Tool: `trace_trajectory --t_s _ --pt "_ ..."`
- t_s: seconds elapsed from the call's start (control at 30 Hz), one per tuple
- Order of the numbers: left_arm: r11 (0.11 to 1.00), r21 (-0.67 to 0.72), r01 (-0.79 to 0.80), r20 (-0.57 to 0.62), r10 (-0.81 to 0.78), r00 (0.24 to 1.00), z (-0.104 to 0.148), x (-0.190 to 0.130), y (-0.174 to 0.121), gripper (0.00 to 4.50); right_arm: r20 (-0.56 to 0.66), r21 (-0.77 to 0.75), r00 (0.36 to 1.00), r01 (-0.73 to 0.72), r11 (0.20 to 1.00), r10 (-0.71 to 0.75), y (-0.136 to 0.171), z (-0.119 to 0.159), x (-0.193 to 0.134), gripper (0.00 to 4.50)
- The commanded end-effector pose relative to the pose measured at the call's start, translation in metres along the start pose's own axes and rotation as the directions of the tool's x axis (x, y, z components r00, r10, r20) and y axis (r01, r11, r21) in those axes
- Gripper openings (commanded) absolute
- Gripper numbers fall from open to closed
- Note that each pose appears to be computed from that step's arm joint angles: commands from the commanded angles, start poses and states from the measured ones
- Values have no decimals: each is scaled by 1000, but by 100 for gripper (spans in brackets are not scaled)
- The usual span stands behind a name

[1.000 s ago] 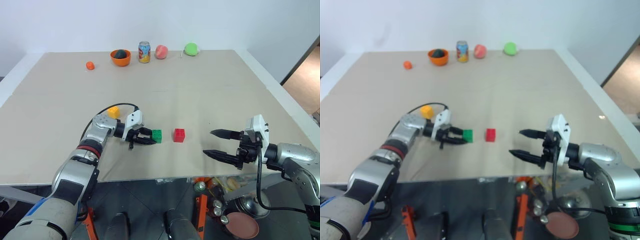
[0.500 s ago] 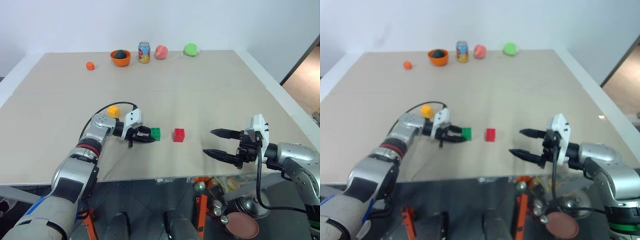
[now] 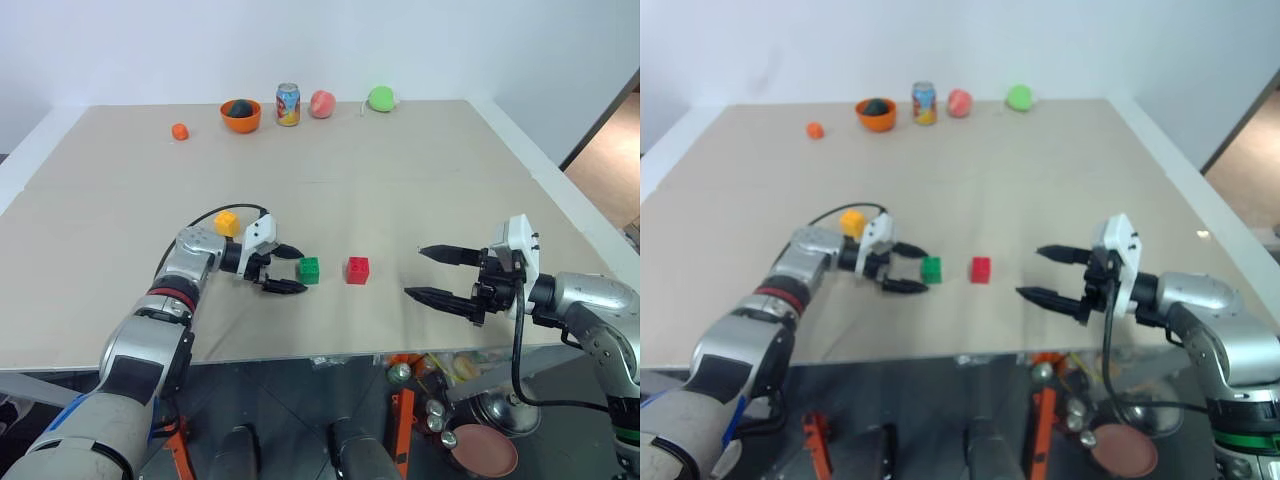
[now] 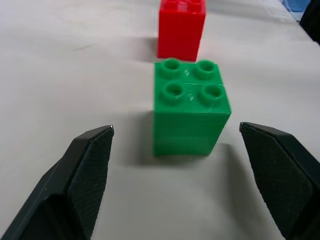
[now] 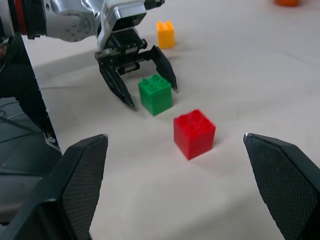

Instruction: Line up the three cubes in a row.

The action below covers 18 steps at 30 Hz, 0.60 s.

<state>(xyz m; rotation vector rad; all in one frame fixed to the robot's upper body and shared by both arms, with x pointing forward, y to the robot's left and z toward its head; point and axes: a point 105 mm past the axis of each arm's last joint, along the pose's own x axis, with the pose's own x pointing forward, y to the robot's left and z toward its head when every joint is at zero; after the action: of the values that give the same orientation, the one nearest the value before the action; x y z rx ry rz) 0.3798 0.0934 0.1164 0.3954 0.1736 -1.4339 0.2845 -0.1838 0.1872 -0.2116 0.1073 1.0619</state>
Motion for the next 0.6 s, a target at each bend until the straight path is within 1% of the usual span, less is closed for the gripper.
trace_trajectory --t_s 0.03,0.13,0.23,0.33,0.43,0.47,0.53,0.6 --pt "997 63 -41 9 41 999 6 -19 5 424 27 -34 999 -34 999 34 1 11 4 450" --pt "996 78 -40 7 39 999 4 -37 3 424 30 -45 998 -57 997 58 2 16 6 450" --pt "997 77 -5 1 5 1000 1 -58 -9 424 29 -62 997 -74 995 76 0 21 7 450" --pt "996 69 -56 53 53 997 7 -75 -19 424 45 -94 998 -45 995 50 -8 28 13 450" --pt "980 44 -196 122 189 974 14 -88 -24 424 80 -131 997 1 991 9 -16 35 28 450" --pt "968 29 -250 143 244 959 15 -92 -25 424 98 -120 995 1 993 10 -16 38 34 450" --pt "920 -28 -390 182 388 904 12 -102 -27 424 116 -132 992 -33 991 49 -8 39 46 450" --pt "852 -105 -514 206 524 826 8 -116 -28 424 131 -127 989 -52 991 69 -6 40 57 450"
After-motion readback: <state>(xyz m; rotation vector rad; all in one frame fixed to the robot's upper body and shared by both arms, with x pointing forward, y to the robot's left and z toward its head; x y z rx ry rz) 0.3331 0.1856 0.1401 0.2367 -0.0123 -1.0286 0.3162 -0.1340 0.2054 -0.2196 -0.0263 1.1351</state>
